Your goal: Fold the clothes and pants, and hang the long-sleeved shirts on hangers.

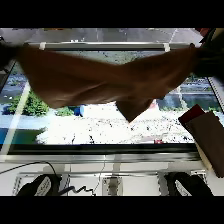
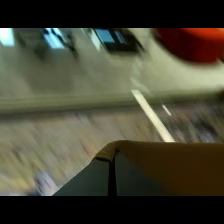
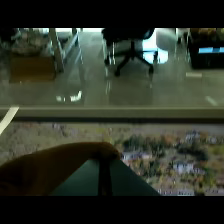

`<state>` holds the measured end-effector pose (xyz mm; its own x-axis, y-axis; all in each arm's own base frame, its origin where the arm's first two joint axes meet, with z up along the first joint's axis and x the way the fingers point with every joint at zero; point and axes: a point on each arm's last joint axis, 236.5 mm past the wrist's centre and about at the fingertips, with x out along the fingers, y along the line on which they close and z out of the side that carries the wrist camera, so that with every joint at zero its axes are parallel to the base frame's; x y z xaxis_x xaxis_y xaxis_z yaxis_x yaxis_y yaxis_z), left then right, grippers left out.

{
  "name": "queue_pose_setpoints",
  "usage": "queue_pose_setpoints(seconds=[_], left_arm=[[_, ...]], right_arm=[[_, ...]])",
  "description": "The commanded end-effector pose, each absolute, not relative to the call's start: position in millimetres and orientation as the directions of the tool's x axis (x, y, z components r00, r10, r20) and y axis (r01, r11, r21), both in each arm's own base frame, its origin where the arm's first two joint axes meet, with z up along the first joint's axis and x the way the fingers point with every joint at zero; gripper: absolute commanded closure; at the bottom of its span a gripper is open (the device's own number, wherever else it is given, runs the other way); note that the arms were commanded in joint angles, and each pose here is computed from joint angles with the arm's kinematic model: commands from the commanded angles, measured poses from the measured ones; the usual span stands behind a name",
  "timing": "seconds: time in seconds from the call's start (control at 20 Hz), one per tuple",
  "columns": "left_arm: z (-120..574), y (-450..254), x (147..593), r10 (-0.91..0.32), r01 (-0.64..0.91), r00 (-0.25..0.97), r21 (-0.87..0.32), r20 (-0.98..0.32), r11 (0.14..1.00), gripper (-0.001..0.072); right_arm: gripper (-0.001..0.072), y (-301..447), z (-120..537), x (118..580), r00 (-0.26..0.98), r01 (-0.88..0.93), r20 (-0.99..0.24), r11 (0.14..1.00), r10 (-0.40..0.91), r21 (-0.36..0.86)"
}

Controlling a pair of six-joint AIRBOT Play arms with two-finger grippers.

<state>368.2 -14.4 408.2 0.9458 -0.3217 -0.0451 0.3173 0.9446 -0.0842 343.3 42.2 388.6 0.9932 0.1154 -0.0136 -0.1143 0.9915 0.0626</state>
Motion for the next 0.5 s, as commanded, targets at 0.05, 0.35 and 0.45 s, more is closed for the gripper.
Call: queue_pose_setpoints(seconds=[0.05, 0.35, 0.45], left_arm=[[529, 21, 283, -0.048, 0.026, 0.946, 0.075, 0.32, 0.997, 0.069], [523, 36, 250, 0.095, -0.138, 0.956, 0.138, 0.277, 0.981, 0.069], [498, 42, 252, 0.126, -0.144, 0.977, 0.098, 0.171, 0.985, 0.069]], right_arm=[[0.0699, 29, 478, 255, 0.967, -0.117, 0.231, 0.992, 0.106, 0.038], [0.0699, 33, 468, 202, 0.97, -0.174, 0.187, 0.98, 0.155, 0.094], [0.0699, 41, 447, 204, 0.976, -0.202, 0.101, 0.972, 0.191, 0.12]])
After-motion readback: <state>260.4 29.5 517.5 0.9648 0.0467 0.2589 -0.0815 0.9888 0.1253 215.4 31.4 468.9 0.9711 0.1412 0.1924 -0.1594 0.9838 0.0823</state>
